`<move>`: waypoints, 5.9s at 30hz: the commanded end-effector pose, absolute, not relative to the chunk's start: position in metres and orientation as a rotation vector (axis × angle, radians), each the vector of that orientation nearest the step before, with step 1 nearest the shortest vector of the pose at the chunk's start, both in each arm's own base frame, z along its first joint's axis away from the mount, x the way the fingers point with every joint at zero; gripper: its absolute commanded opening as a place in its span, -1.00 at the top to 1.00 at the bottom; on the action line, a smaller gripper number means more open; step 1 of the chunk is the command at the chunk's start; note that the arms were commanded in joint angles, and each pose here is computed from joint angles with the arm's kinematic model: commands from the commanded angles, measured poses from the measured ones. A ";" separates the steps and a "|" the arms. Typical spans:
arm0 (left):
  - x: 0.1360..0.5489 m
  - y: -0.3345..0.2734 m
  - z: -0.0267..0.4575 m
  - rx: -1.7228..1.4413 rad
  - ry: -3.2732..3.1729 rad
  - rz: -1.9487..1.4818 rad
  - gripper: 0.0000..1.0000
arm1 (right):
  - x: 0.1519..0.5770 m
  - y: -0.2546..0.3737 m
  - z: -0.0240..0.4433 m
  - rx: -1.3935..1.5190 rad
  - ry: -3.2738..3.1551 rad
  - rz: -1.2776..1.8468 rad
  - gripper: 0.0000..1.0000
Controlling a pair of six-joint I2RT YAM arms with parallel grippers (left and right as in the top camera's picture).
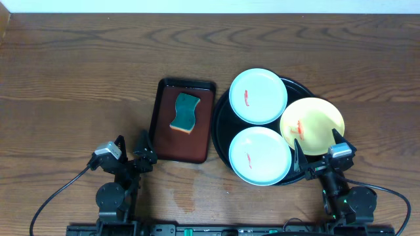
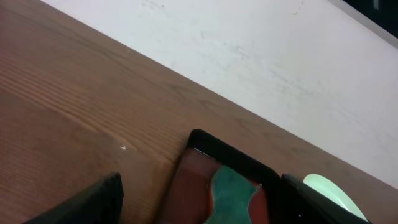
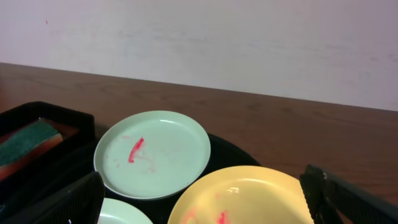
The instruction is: Clean dirty plates on tray and stack at the side
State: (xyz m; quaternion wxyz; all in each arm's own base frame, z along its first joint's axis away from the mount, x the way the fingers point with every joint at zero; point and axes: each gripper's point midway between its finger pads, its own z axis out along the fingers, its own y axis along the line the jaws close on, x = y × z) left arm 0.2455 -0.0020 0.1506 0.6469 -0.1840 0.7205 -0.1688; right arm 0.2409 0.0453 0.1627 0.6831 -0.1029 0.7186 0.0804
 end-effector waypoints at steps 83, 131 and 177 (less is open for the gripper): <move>0.244 0.003 0.135 -0.433 1.691 -0.339 -0.59 | 0.241 0.047 0.161 -0.241 1.612 0.177 -0.98; 0.231 -0.049 0.274 -0.183 1.628 -0.609 -0.59 | 0.214 0.077 0.323 -0.413 1.353 0.273 -0.98; 0.352 -0.106 0.010 -0.009 3.054 0.008 0.04 | 0.296 0.131 0.237 -0.216 2.482 0.997 -0.98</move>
